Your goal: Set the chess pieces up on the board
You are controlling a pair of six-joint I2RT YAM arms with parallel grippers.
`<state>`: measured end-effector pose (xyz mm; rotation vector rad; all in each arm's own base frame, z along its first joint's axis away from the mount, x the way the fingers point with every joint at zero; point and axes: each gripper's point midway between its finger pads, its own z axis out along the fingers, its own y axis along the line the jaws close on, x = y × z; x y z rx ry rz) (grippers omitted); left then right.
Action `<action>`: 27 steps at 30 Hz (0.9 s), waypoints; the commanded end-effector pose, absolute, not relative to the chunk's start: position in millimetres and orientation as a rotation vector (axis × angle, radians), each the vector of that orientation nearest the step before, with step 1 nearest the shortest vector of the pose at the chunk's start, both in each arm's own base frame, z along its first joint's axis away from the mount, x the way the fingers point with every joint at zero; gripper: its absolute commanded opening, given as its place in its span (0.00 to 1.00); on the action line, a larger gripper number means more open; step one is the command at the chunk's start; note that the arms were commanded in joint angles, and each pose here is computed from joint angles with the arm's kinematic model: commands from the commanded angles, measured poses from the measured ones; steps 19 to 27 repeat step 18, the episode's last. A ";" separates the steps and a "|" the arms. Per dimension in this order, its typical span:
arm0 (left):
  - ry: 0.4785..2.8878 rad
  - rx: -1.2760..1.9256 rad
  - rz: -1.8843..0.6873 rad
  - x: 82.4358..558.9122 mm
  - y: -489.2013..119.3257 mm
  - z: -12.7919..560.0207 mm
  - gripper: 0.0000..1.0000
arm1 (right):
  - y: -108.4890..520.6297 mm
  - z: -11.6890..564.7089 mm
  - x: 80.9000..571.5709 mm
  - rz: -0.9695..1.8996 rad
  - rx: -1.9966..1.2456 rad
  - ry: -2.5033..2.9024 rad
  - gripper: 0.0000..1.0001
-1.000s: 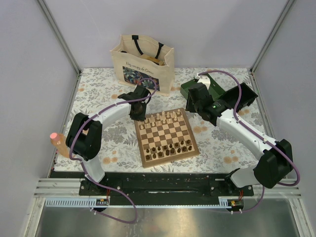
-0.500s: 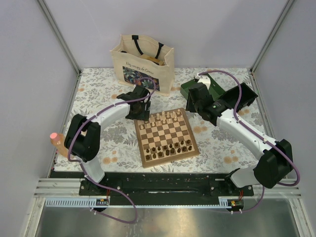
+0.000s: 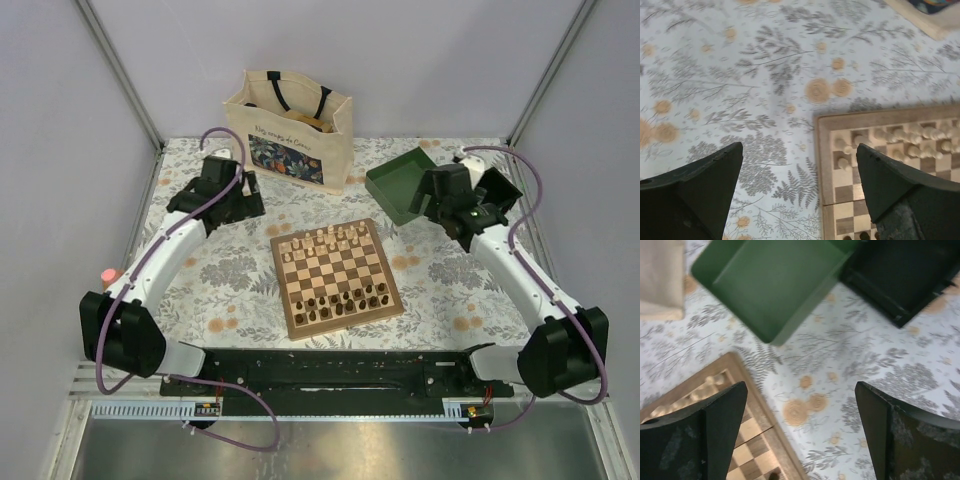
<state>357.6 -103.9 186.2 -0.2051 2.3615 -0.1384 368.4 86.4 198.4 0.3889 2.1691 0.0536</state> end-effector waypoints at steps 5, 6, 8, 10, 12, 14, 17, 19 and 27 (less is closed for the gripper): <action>2.303 -0.429 -0.051 347.6 -51.1 180.9 0.99 | -4.1 194.1 338.3 -0.181 0.667 2.044 0.99; 2.294 -0.434 -0.041 346.6 -49.0 183.3 0.99 | -8.5 192.9 335.8 -0.202 0.675 2.031 1.00; 2.274 -0.448 -0.034 346.4 -46.4 188.3 0.99 | -9.8 187.2 334.9 -0.213 0.673 2.029 1.00; 2.250 -0.454 -0.049 344.6 -46.5 192.4 0.99 | -5.5 180.1 337.4 -0.193 0.642 2.049 1.00; 2.230 -0.450 -0.070 342.6 -47.7 195.1 0.99 | -1.4 175.9 340.5 -0.179 0.613 2.067 1.00; 2.216 -0.433 -0.097 341.3 -50.2 196.5 0.99 | 0.5 171.2 342.1 -0.181 0.589 2.088 0.99; 2.188 -0.432 -0.118 337.6 -50.9 201.1 0.99 | -1.6 164.9 342.9 -0.219 0.557 2.111 1.00; 2.178 -0.437 -0.120 336.9 -50.3 201.3 0.99 | -3.9 161.4 341.8 -0.244 0.550 2.118 0.99; 2.178 -0.437 -0.120 336.9 -50.3 201.3 0.99 | -3.9 161.4 341.8 -0.244 0.550 2.118 0.99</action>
